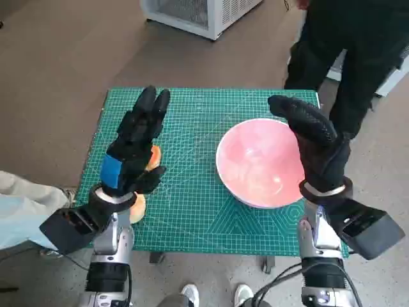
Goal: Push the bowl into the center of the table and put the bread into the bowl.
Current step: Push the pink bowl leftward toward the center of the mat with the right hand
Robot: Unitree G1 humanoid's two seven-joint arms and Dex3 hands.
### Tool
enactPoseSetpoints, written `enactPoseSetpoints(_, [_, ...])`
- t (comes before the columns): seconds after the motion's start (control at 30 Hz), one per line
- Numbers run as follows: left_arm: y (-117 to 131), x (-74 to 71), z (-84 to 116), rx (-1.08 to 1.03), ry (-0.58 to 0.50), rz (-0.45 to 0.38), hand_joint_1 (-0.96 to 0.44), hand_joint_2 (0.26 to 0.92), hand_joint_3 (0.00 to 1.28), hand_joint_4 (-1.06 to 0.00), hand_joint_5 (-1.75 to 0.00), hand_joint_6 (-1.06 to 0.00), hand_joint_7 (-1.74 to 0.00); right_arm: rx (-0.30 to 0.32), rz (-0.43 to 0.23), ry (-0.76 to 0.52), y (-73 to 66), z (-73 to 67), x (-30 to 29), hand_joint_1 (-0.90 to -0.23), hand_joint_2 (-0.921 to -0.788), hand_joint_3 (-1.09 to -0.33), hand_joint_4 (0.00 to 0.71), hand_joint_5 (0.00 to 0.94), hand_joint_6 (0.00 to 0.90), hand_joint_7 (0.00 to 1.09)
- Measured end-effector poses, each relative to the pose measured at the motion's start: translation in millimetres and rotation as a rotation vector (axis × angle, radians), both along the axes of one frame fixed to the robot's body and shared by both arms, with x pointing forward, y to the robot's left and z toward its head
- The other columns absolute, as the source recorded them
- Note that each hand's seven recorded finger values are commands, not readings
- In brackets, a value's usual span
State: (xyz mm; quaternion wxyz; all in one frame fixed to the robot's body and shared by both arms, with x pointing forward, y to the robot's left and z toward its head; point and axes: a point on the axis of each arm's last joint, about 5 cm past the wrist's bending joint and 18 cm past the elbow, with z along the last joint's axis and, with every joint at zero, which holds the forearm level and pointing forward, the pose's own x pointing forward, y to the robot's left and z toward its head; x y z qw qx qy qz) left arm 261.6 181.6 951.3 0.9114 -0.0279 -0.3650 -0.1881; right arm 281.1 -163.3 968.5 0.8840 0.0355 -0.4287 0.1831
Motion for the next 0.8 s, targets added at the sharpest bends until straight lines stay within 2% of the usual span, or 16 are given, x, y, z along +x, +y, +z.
enactPoseSetpoints(0.8, [0.7, 0.0, -0.2, 0.001, 0.0, -0.001, -0.68, 0.921, 0.31, -0.07, 0.0, -0.15, -0.03, 0.001, -0.005, -0.006, -0.2, -1.0, -0.1, -0.747, -0.921, -0.806, 0.187, 0.003, 0.009, 0.57])
